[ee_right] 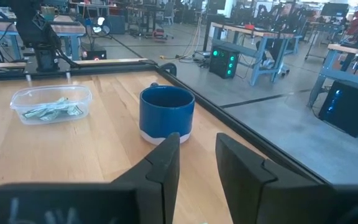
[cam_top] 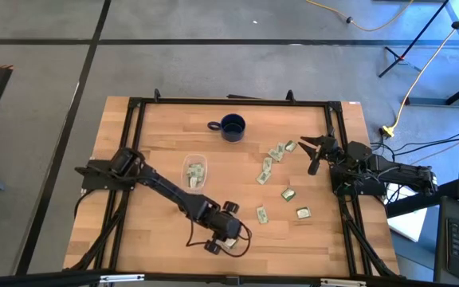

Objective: Pick and place Stevia / Truvia into bins
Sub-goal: Put the green stevia packet into the transparent container

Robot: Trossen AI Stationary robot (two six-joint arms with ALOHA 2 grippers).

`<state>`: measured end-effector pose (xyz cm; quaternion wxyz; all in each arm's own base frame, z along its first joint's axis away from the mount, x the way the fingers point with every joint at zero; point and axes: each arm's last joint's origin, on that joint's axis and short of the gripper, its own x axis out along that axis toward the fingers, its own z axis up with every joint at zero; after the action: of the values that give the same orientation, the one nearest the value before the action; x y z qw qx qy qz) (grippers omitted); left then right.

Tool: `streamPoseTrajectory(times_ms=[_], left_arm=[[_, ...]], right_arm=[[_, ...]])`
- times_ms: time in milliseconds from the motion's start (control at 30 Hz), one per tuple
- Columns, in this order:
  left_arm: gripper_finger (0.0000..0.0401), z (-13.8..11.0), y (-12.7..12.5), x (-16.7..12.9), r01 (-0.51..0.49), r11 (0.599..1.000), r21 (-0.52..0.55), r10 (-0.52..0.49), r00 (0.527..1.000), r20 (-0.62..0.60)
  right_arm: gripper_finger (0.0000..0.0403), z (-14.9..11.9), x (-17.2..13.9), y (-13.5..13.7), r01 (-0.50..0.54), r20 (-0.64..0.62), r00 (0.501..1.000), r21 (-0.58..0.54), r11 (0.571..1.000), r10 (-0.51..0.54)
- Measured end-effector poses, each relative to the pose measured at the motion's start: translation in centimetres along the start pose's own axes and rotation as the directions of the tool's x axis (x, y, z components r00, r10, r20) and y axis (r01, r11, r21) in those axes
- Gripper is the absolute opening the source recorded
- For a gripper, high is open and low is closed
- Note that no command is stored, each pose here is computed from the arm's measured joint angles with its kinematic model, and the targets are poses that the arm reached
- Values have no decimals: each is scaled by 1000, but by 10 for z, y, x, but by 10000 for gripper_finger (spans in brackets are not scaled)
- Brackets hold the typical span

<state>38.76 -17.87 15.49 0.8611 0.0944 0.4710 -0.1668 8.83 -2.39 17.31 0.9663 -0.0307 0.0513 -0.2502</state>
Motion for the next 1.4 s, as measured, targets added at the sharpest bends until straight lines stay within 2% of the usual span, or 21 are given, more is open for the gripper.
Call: streamPoseTrajectory(times_ms=[400,900,1033,1167,1300,1400], left_arm=[[93,-7,-14,23,26,998,51,-26,1000,-3],[30,-9,-13,23,44,998,40,-43,999,-33],[22,-5,-9,8,39,999,18,-39,999,-25],[18,1,-1,-21,10,1000,-17,-10,999,-31],[15,-2,12,-55,-68,995,-68,61,994,-96],[15,-8,22,-82,-161,981,-106,141,975,-172]], right_arm=[[108,0,0,0,0,0,1000,0,1000,0],[108,0,0,0,0,0,1000,1,1000,0],[108,0,0,0,0,-1,1000,1,1000,0],[108,0,0,0,0,-1,1000,1,1000,0],[108,0,0,0,0,-1,1000,1,1000,0],[108,0,0,0,0,-1,1000,1,1000,0]])
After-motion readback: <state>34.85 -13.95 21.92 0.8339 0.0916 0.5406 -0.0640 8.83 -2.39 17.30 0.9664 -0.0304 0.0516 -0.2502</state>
